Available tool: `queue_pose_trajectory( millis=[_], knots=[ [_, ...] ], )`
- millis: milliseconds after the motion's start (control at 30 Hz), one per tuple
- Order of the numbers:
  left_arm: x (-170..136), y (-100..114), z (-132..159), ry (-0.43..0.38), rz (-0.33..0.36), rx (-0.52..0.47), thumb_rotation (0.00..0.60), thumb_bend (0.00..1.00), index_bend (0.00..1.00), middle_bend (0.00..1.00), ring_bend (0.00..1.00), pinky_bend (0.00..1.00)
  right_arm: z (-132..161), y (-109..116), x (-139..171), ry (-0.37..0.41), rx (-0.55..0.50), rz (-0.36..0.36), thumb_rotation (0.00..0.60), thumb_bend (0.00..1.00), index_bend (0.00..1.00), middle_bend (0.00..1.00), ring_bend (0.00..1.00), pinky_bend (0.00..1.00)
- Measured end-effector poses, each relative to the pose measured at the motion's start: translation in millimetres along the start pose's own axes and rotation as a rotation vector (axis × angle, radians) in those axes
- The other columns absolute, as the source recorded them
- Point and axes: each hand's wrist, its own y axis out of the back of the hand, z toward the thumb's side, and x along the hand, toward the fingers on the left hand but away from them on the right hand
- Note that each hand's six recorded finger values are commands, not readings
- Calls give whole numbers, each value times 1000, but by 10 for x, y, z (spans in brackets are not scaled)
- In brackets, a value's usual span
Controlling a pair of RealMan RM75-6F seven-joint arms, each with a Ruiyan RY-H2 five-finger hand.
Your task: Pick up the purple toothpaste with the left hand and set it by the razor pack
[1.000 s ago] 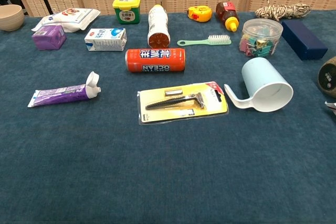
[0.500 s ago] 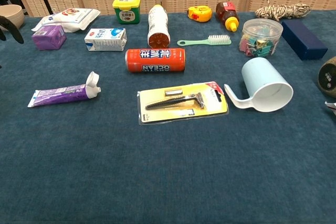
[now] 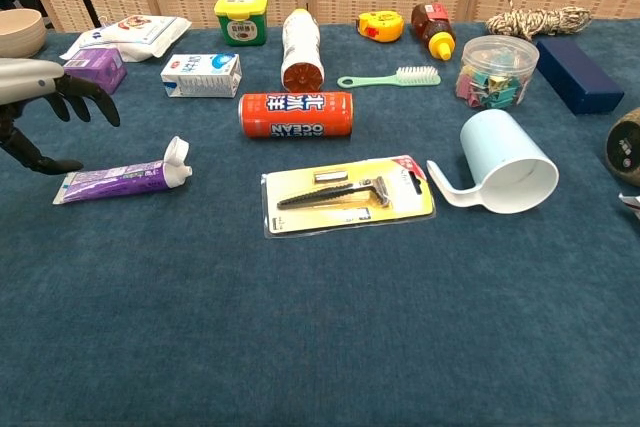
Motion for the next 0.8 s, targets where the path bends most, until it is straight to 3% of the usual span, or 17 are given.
queue_pose_trajectory(
  millis=[367,800],
  knots=[
    [213,-272,216,31,-22,-32,600,276,315,240,267,289,-81,18,60,-19,-4,-5,600,152,62,66,38,77],
    [338,-319,416,64,20,-59,600,284,331,259,284,319,-223,70,162,-56,-13,-20,600,151,62,66,37,77]
  ],
)
